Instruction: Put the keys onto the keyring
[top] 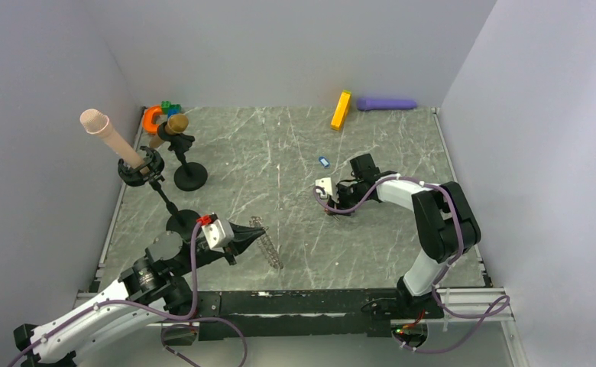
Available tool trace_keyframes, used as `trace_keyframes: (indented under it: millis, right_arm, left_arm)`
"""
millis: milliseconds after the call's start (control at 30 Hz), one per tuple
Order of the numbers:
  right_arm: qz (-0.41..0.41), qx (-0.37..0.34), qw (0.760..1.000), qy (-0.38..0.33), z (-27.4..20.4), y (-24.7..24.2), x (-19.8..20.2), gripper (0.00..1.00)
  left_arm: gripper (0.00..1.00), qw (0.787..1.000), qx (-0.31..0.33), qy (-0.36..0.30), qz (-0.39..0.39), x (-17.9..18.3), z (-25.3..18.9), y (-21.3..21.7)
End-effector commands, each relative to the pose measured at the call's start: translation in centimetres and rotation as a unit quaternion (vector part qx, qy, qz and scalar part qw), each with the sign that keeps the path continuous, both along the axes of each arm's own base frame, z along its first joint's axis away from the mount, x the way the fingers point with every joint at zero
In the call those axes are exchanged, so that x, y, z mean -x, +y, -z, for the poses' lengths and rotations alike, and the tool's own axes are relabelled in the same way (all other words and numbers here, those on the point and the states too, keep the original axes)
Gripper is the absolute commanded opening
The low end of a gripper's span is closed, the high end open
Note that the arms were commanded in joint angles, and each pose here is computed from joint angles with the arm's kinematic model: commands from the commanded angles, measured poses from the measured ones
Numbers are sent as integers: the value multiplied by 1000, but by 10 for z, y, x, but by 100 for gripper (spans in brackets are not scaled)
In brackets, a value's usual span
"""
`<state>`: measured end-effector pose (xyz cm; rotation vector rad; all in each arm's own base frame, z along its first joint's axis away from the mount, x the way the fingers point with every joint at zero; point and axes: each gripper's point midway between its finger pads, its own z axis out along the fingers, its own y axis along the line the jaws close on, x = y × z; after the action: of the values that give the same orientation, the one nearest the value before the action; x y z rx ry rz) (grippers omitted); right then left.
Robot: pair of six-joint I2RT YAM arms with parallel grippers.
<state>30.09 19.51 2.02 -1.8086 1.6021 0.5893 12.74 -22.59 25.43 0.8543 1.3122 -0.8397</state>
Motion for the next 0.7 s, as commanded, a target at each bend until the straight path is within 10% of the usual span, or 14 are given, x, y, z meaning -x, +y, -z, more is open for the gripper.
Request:
trace_keyframes:
  millis: [0,667]
  right_arm:
    - [-9,-1,1000,-8,-3,4,-5,40]
    - [-14,-11,1000,-6,-20,10,-6,38]
  left_arm:
    - [0,999,33,-25,-9,-3,-22,3]
    - [0,999,36,-25,-11,-4,-21,2]
